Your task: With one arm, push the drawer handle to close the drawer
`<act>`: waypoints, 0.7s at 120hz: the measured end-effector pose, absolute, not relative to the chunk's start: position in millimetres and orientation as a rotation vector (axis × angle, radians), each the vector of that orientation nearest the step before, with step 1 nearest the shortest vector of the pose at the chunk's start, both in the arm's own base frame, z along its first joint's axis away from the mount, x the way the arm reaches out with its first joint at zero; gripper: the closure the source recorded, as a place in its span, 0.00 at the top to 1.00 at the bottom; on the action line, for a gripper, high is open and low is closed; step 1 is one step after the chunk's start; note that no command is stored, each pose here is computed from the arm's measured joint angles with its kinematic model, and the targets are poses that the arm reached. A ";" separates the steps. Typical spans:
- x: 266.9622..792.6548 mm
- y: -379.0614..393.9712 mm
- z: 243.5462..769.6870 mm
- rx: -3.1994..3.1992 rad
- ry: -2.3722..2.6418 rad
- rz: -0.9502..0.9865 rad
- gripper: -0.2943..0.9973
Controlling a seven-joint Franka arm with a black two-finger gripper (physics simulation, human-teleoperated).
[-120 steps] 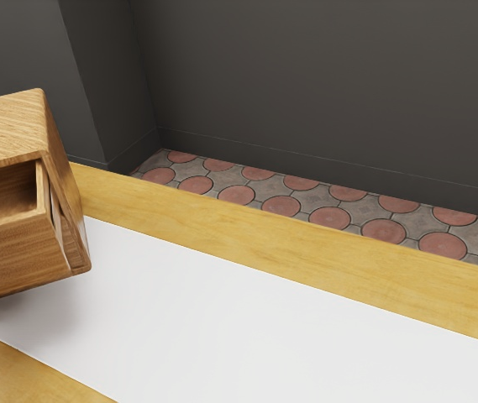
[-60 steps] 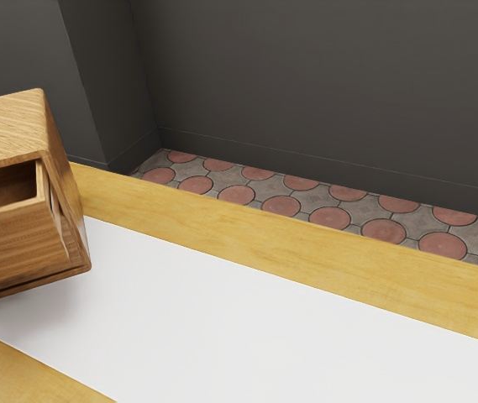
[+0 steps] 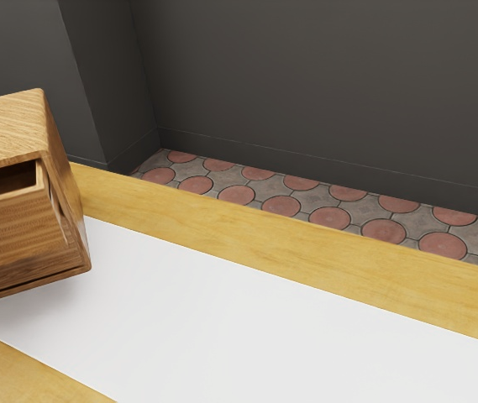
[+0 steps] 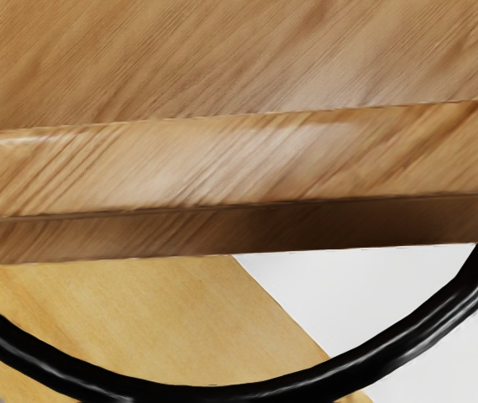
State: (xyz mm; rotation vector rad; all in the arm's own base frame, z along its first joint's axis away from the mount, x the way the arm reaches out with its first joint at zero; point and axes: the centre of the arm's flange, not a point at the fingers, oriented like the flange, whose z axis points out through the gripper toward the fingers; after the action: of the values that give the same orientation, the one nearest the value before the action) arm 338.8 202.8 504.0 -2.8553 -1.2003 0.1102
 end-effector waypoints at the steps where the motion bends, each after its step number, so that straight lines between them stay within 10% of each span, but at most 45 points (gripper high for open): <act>1: 339.7 202.8 504.0 -2.856 -1.198 0.110 0.16; 84: 367.9 247.5 507.0 -2.852 -1.208 0.089 0.16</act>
State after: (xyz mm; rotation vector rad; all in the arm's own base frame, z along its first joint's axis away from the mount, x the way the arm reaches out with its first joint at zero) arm 367.9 247.5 507.0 -2.8525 -1.2083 0.0890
